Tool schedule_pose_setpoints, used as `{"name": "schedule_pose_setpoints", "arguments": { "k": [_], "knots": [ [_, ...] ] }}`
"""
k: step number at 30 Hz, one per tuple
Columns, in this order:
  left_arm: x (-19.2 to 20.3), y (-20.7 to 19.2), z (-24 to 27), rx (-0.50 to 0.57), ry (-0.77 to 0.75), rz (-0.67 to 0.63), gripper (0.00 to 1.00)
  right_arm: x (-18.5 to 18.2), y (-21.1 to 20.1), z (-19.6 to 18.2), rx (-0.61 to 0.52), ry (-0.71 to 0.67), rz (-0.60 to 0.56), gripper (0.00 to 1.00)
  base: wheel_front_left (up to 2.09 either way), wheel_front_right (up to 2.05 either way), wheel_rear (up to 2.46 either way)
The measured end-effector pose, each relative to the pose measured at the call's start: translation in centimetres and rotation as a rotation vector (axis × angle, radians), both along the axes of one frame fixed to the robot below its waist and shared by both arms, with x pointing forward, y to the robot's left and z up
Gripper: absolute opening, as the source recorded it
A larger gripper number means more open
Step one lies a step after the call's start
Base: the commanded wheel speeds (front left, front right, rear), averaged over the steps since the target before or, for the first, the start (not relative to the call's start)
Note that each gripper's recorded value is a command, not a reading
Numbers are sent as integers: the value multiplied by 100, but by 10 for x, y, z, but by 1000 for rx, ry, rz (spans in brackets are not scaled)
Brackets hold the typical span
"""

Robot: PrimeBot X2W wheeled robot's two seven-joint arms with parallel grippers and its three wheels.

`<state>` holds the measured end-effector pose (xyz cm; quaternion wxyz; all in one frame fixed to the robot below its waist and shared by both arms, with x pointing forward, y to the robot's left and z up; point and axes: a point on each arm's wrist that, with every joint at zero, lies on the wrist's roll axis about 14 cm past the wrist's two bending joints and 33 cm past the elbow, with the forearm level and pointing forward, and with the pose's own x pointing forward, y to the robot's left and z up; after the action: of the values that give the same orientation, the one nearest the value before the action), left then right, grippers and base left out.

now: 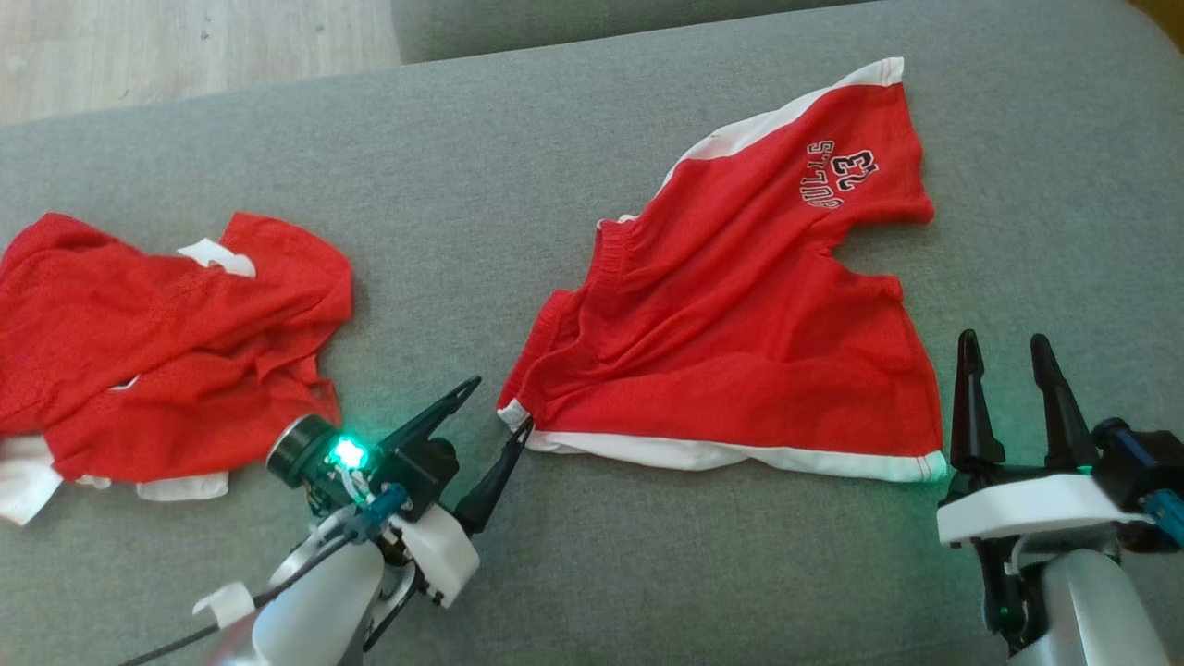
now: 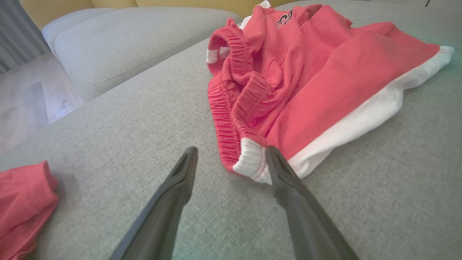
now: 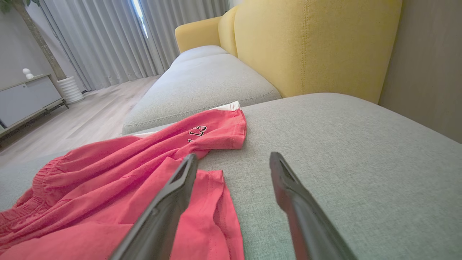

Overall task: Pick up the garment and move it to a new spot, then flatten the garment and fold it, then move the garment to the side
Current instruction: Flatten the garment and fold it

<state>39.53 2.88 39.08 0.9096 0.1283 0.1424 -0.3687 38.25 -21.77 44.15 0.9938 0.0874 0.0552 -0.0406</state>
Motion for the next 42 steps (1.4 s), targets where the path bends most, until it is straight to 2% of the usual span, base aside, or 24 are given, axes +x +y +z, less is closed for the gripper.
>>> {"name": "schedule_pose_setpoints", "arguments": {
  "k": [6,7,9,19,31,42],
  "knots": [
    [0,-3,-4,9,7,-28,100,-2,-4,-1,-2,3,-10,100,0,0,0],
    [0,-3,-5,7,13,-26,97,-2,-4,0,-2,3,-11,100,0,0,0],
    [-2,-4,-6,5,20,-28,0,-2,-4,0,-2,1,-11,100,0,0,0],
    [-4,-7,2,-20,6,-31,0,-11,8,-18,-27,88,36,100,0,0,0],
    [7,-4,26,-79,-60,56,0,-59,21,-66,-73,370,110,100,0,0,0],
    [7,-3,24,-90,-51,65,0,-59,33,-72,-100,410,162,100,0,0,0]
  ]
}}
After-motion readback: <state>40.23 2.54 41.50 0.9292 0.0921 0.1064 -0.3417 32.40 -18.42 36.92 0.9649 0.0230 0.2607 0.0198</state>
